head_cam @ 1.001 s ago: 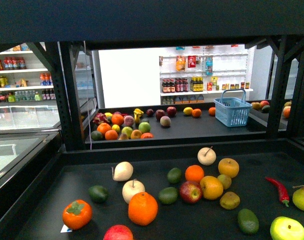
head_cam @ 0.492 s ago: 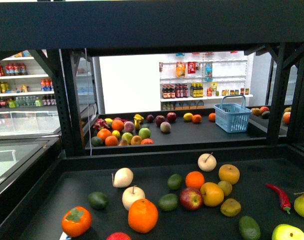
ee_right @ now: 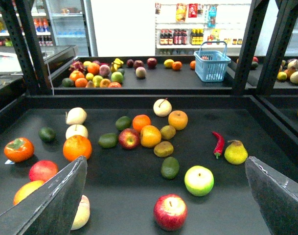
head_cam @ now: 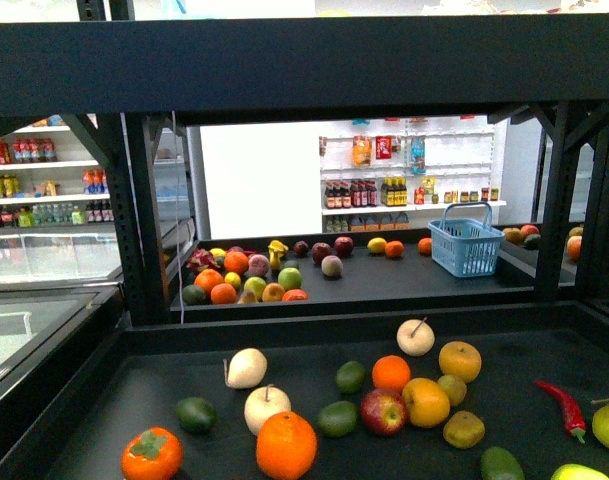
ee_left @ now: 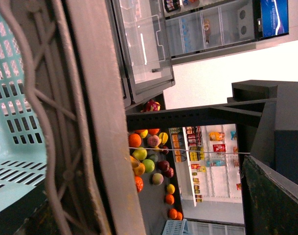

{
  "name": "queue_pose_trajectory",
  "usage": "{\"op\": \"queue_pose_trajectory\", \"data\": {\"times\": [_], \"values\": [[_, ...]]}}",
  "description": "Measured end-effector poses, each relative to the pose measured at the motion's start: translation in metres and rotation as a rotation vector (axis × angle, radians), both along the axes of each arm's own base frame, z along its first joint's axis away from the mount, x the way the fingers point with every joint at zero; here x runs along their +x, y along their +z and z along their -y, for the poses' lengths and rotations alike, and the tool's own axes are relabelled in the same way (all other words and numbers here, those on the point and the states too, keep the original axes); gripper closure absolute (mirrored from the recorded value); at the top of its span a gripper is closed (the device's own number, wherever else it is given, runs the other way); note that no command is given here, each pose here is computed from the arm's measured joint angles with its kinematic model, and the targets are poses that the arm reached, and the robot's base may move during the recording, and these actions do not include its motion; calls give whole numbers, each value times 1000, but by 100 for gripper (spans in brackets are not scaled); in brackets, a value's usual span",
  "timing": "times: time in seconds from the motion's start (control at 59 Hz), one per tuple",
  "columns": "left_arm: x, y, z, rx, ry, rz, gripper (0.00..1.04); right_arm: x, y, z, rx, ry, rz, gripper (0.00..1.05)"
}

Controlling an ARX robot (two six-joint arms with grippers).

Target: Pick lemon from shelf

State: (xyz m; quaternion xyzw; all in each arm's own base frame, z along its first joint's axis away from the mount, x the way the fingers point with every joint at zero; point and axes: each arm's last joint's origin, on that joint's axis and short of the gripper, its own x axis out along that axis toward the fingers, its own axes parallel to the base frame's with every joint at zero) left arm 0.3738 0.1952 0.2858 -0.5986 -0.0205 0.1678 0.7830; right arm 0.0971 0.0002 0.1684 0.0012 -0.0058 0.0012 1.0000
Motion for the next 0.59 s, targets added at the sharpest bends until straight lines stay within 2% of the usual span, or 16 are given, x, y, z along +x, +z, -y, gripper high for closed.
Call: {"op": "queue_pose_trajectory", "data": {"times": [0.187,0.271,0.424,0.492,0.594], "values": [[-18,8,10,1,-17,-64,8,0,0,0,0,0,0,7],[-29,0,15,-11,-3,-170,8,0,0,0,0,0,0,7],[-48,-7,17,3,40,-258,8,0,0,0,0,0,0,7],[-59,0,21,44,57,-273,8,0,0,0,0,0,0,7],[-79,25,33,178,87,-259,8,0,0,0,0,0,0,7]]}}
